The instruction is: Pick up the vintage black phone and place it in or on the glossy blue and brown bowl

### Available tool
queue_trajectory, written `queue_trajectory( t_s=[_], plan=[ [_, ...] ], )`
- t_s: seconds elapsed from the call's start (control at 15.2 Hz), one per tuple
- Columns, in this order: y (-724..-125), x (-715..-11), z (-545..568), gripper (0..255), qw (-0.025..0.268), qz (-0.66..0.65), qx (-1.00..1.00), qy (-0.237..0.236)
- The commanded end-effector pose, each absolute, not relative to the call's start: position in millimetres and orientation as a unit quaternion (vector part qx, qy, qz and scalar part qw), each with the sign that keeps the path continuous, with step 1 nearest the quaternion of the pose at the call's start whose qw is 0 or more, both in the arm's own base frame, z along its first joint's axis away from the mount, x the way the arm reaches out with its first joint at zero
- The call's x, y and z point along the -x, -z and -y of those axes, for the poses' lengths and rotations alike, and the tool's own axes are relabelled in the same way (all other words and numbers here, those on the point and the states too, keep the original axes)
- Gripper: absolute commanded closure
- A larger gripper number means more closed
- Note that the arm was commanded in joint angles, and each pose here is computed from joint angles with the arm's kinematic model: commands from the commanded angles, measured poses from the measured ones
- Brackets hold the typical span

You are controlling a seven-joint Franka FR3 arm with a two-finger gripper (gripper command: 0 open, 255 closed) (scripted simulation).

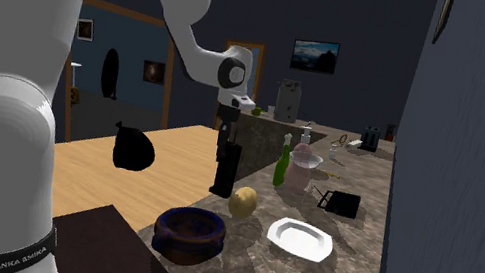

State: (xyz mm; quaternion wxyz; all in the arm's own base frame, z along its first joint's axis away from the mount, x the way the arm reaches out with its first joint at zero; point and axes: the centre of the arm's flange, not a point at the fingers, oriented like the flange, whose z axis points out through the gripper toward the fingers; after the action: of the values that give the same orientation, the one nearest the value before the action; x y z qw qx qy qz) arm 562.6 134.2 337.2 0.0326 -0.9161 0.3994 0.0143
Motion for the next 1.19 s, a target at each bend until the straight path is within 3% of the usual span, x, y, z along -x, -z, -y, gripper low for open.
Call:
queue_trajectory(
  t_s=[0.0,1.12],
  plan=[
    [-348.4,-562.2,-134.3,255,0.033,-0.399,0.916,-0.014],
    [-438.1,-562.2,-134.3,255,0.033,-0.399,0.916,-0.014]
  ],
)
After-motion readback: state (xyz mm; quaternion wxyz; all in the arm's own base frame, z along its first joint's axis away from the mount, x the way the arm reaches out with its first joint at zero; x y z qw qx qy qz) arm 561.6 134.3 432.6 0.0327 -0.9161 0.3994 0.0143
